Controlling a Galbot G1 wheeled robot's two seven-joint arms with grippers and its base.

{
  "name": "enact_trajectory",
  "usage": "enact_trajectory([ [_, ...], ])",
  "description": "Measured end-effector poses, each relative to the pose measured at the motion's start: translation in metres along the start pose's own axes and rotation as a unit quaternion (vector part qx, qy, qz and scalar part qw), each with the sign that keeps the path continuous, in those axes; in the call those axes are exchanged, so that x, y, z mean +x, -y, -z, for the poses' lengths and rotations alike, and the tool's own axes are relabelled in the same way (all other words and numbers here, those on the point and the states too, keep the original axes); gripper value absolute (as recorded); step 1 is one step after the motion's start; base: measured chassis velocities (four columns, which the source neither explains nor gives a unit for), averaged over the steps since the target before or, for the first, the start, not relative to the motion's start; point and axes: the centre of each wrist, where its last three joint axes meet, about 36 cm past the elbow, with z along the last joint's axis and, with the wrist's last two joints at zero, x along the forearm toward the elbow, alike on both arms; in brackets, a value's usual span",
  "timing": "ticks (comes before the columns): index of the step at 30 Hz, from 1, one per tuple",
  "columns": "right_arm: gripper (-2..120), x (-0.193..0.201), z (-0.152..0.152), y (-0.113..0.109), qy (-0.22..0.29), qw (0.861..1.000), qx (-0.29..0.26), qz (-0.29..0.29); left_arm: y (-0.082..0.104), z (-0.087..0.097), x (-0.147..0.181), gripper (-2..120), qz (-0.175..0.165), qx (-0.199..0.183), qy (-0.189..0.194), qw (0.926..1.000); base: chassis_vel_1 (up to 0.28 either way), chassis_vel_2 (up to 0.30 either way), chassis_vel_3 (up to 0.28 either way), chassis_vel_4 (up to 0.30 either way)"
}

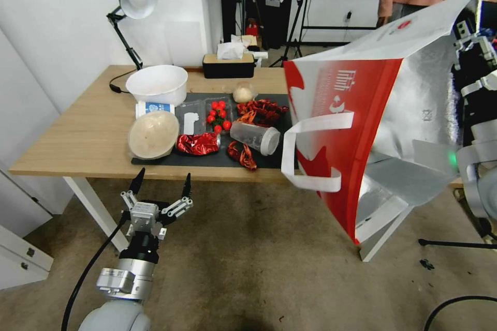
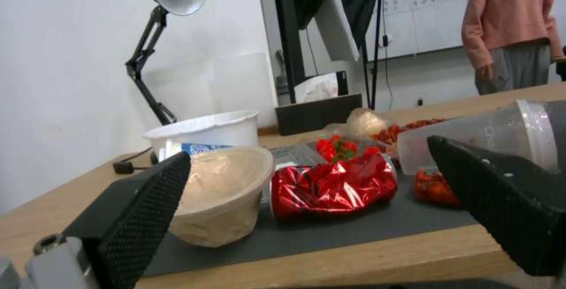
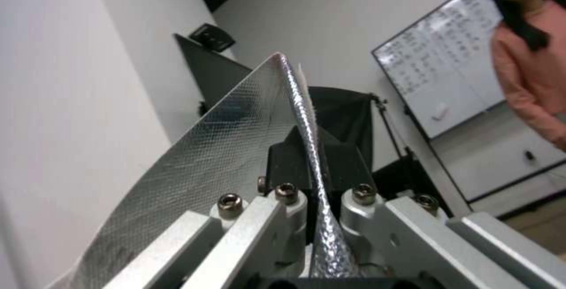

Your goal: Pick up the food delivery bag from the floor and place it on the table.

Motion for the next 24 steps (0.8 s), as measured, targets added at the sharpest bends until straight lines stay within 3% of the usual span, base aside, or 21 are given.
enact_trajectory([
  [6, 0, -0.009, -0.004, 0.018, 0.001, 0.999, 0.009, -0.040, 0.000, 0.000, 0.000, 100, -0.001, -0.001, 0.001, 1.0000, 0.000, 0.000, 0.000, 0.000],
  [24, 0, -0.035, -0.013, 0.059, -0.026, 0.994, 0.066, -0.080, 0.000, -0.001, -0.001, 100, -0.004, -0.002, 0.000, 1.0000, 0.000, 0.000, 0.000, 0.000],
])
